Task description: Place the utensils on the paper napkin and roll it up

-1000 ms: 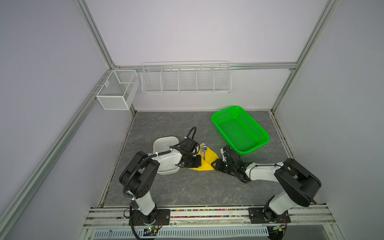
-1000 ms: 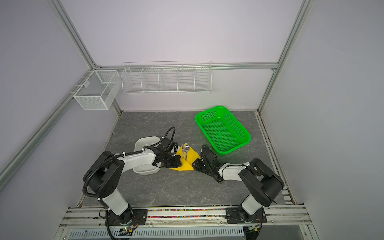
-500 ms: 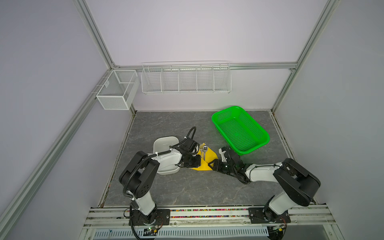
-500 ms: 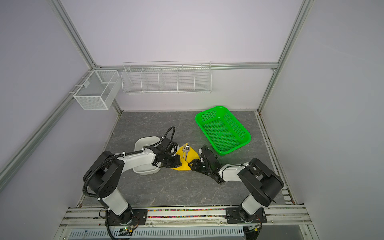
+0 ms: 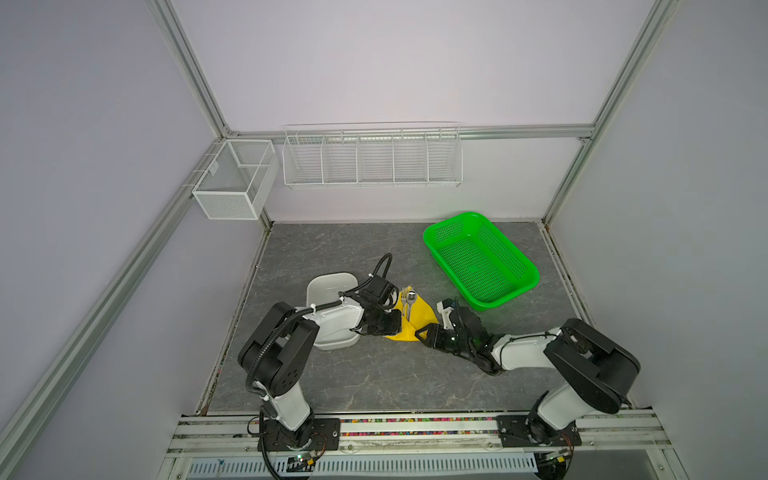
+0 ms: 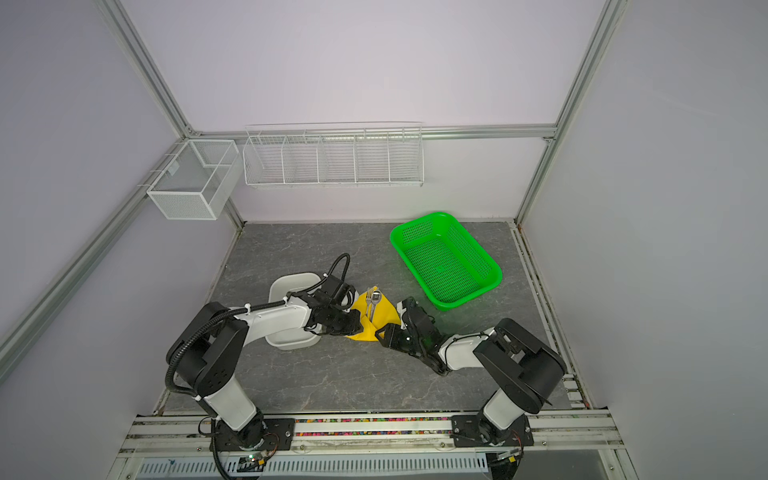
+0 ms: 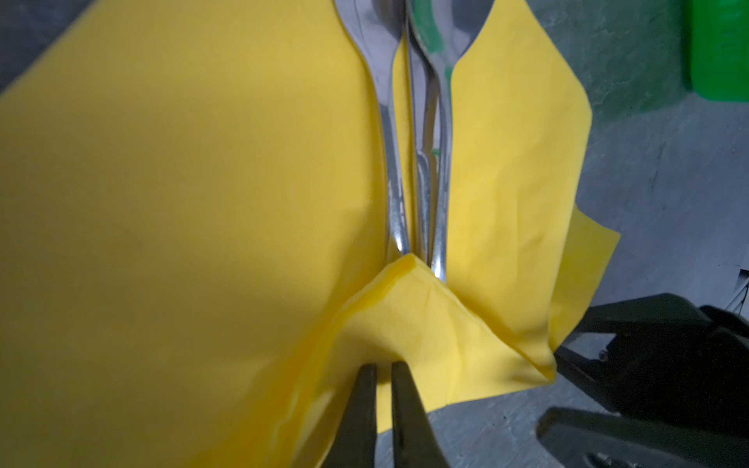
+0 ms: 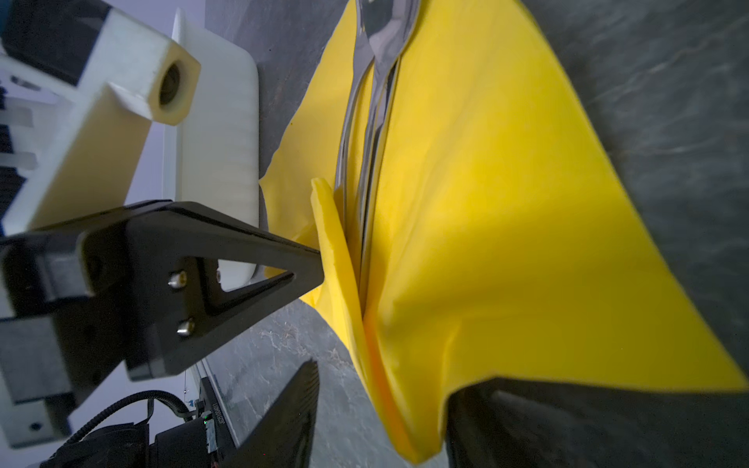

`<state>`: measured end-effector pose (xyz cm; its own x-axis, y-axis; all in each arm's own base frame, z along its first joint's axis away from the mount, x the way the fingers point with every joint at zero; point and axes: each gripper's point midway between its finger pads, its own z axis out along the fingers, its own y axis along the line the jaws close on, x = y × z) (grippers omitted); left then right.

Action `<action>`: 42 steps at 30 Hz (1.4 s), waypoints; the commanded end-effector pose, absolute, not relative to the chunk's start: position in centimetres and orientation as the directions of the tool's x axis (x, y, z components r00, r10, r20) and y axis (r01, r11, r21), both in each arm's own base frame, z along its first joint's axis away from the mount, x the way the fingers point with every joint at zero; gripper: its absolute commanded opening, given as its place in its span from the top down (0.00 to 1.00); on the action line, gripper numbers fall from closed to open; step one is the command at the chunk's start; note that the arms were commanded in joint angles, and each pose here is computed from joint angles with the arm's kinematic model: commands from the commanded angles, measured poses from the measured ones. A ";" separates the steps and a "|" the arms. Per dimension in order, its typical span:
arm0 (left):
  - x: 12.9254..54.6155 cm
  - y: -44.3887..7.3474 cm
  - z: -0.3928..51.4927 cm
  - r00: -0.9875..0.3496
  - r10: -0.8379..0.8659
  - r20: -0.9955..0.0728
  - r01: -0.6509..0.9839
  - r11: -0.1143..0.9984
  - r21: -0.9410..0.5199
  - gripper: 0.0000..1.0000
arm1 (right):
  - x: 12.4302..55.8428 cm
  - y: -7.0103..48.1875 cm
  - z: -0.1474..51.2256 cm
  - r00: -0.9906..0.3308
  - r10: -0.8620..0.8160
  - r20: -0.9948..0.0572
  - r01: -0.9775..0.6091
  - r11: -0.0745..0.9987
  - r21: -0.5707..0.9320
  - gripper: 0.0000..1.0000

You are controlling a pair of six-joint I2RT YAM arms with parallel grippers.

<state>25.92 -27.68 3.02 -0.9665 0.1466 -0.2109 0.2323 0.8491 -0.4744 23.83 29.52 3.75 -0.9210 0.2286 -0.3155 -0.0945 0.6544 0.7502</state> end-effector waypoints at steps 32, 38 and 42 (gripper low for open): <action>26.1 -27.7 2.8 -0.969 0.142 -0.201 0.223 0.851 -0.476 0.89 | 24.3 30.7 3.8 -0.883 0.271 -0.383 -0.079 0.719 0.691 0.57; 26.2 -27.8 3.0 -0.969 0.142 -0.205 0.225 0.848 -0.480 0.89 | 24.5 30.7 3.4 -0.893 0.230 -0.387 -0.080 0.764 0.640 0.65; 26.2 -27.9 3.1 -0.968 0.141 -0.206 0.226 0.844 -0.486 0.89 | 24.6 30.8 3.1 -0.899 0.210 -0.383 -0.077 0.786 0.613 0.70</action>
<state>25.89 -27.72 3.04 -0.9666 0.1473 -0.2099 0.2327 0.8476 -0.4768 24.79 31.26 4.27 -0.8899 0.2377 -0.3893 -0.0917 0.7429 0.6631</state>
